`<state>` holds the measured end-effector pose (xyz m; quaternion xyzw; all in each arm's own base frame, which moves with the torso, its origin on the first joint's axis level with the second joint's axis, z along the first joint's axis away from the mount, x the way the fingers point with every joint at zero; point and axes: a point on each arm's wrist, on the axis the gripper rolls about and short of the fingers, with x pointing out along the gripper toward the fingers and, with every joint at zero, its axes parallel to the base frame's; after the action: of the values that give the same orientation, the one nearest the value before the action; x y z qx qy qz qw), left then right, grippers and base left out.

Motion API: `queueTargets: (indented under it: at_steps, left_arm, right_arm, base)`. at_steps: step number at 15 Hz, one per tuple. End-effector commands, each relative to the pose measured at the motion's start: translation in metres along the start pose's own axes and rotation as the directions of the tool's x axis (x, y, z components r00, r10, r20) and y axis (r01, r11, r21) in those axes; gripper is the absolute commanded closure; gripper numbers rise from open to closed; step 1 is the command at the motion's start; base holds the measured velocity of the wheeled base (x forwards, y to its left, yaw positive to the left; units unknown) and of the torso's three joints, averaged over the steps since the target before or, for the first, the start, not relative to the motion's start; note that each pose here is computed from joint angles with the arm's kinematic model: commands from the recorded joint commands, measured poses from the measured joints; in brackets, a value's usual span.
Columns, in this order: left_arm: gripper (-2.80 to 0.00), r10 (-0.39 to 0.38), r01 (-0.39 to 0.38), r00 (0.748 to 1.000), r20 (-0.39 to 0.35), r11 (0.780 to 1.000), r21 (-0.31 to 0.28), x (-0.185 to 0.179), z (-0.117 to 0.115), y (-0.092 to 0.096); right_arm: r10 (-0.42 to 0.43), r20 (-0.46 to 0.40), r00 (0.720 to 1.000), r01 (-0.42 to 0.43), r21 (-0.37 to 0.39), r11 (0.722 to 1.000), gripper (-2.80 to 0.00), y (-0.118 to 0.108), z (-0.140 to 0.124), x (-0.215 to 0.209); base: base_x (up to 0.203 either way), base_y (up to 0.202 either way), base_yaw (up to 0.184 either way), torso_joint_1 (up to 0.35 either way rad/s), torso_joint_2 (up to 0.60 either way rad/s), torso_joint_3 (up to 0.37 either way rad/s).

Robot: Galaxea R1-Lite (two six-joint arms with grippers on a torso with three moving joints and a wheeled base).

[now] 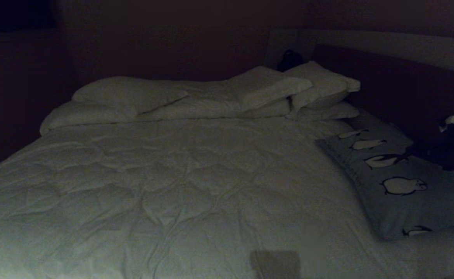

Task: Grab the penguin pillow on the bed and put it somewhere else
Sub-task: Pick up the pillow

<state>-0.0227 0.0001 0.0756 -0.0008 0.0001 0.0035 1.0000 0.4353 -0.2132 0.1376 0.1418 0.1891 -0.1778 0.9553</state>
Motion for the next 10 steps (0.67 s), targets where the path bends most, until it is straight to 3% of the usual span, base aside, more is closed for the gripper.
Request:
queueTargets:
  at_steps: [1, 7, 10]
  left_arm:
    - [0.00, 0.001, -0.001, 1.000, 0.000, 1.000, 0.000, 0.000, 0.000, 0.000]
    - [0.00, 0.001, -0.001, 1.000, 0.000, 1.000, 0.000, 0.000, 0.000, 0.000]
    - [0.00, 0.001, -0.001, 1.000, 0.000, 1.000, 0.000, 0.000, 0.000, 0.000]
  right_arm:
    - [-0.009, 0.017, 1.000, 0.009, -0.002, 1.000, -2.80, -0.005, 0.007, -0.006]
    - [-0.053, 0.052, 0.997, 0.058, -0.086, 0.995, -2.80, -0.025, 0.022, -0.028]
    - [-0.079, 0.031, 0.996, 0.082, -0.142, 0.986, -2.80, -0.038, 0.016, -0.028]
  base:
    - [0.000, 0.000, 0.000, 0.000, 0.00, 0.000]
    - [0.000, 0.000, 0.000, 0.000, 0.00, 0.000]
    - [0.000, 0.000, 0.000, 0.000, 0.00, 0.000]
